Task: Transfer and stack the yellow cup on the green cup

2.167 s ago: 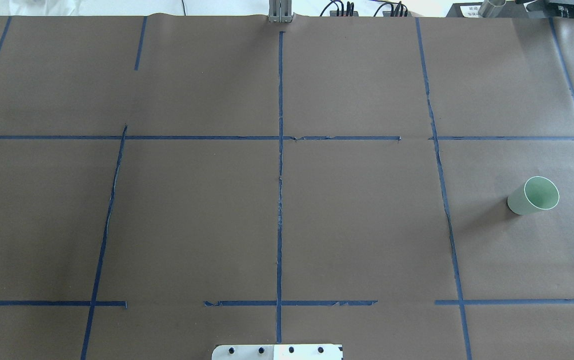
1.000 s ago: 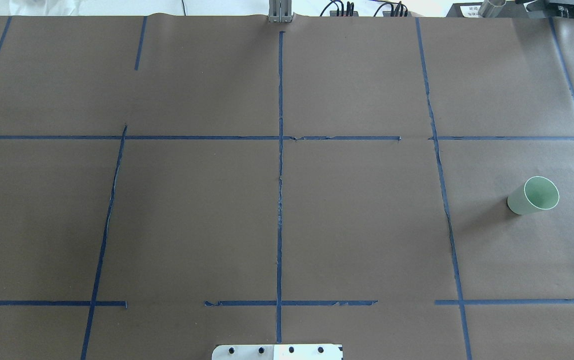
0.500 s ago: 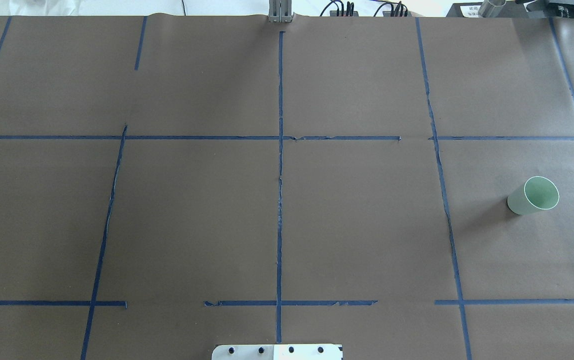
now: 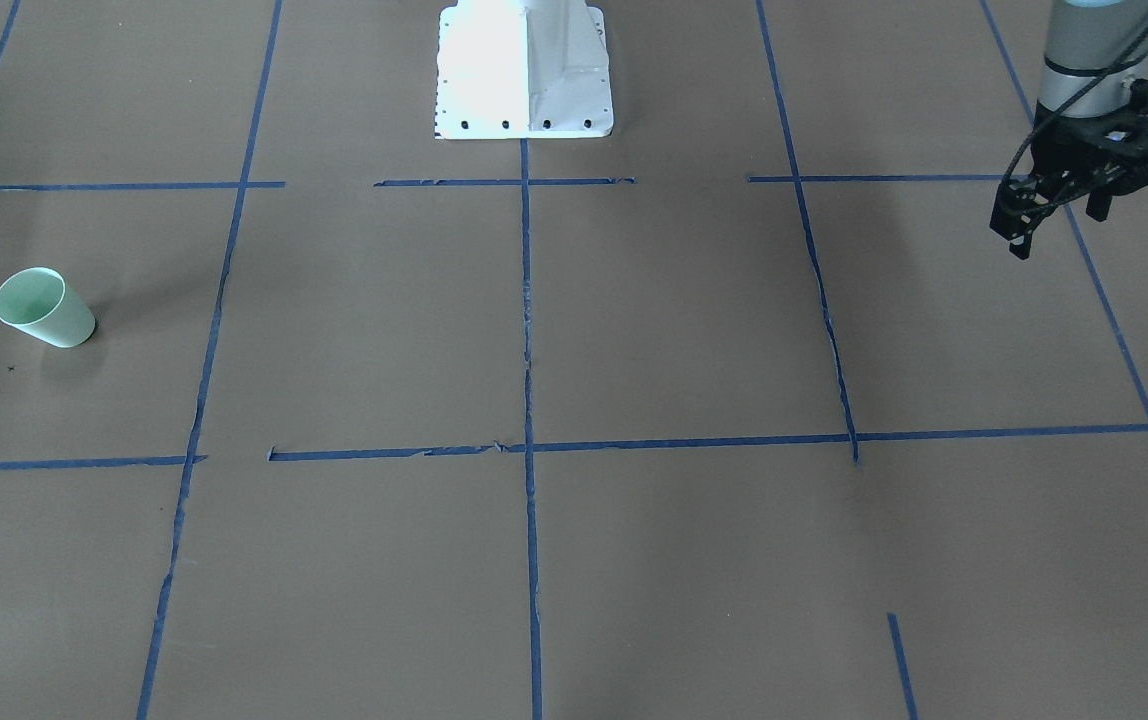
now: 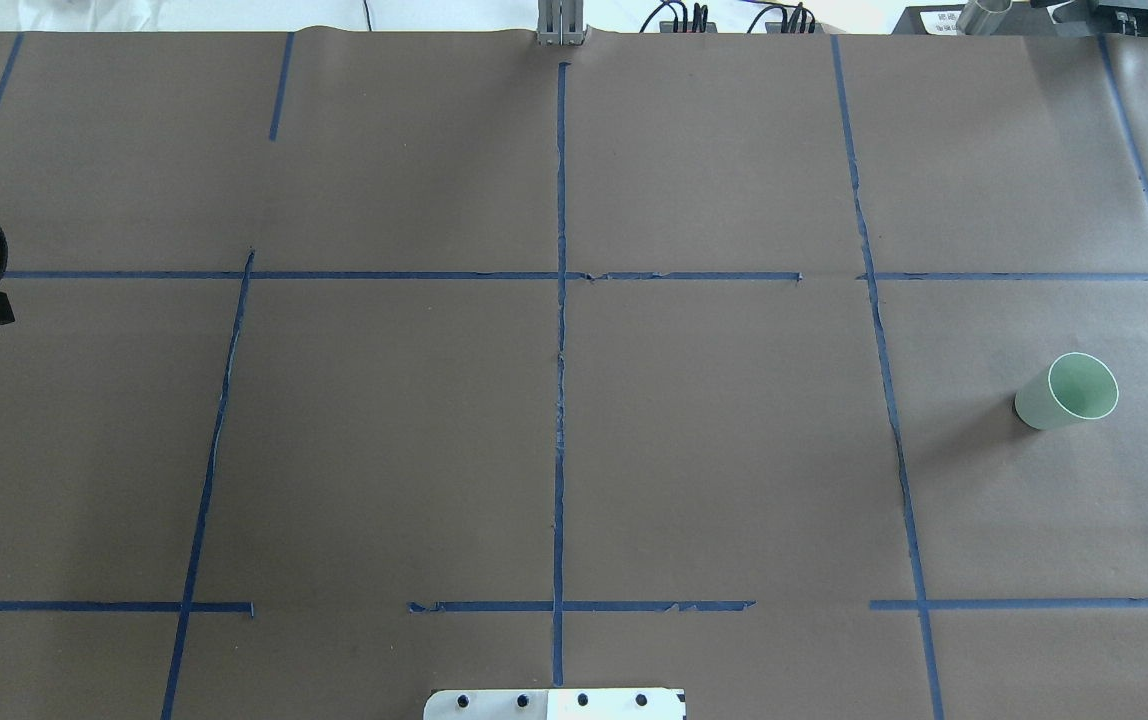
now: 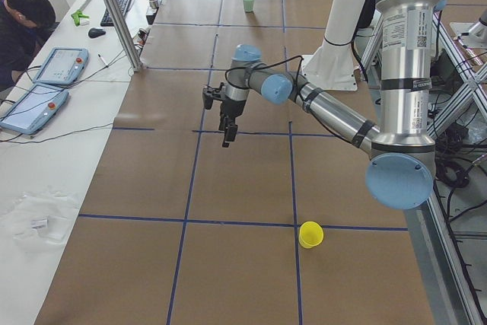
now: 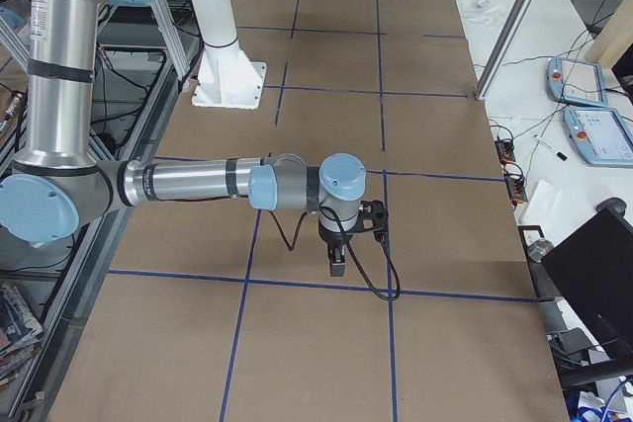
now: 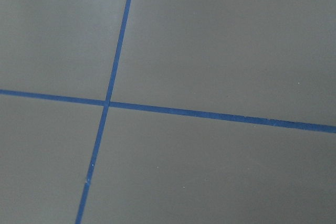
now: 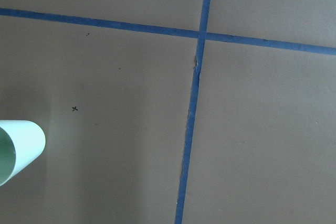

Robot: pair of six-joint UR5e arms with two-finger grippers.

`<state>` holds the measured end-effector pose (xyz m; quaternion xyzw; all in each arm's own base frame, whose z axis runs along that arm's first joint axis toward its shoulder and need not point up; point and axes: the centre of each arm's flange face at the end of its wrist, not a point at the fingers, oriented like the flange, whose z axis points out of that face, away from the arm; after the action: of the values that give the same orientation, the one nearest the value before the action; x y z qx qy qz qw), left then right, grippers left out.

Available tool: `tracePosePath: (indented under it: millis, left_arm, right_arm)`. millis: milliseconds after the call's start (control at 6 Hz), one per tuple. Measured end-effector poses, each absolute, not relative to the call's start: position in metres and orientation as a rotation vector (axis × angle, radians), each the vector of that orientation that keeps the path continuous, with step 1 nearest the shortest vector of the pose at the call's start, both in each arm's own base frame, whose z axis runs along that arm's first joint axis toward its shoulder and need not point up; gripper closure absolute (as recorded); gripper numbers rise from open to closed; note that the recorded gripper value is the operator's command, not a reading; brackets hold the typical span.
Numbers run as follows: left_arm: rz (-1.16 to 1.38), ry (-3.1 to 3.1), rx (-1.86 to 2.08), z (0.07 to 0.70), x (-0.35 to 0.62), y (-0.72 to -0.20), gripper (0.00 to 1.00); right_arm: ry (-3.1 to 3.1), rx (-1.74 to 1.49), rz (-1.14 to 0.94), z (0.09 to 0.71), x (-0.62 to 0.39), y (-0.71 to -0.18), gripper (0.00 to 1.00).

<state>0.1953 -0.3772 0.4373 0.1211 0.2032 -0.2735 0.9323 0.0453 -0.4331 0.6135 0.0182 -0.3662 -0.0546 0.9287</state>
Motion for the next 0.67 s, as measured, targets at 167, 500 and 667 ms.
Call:
tracePosePath:
  millis: [167,500,667]
  left_arm:
    - [-0.730,0.340,0.282,0.452,0.208,-0.345,0.00]
    - [-1.018,0.132,0.352,0.488,0.233,-0.297,0.00]
    - [-1.146,0.031,0.387,0.504,0.242,-0.273,0.00]
  right_arm:
    - [-0.751,0.038,-0.113,0.613,0.045,-0.433,0.00]
    - [-0.752,0.041,-0.115,0.612,0.045,-0.433,0.00]
    - [-0.756,0.043,-0.115,0.611,0.045,-0.434,0.00]
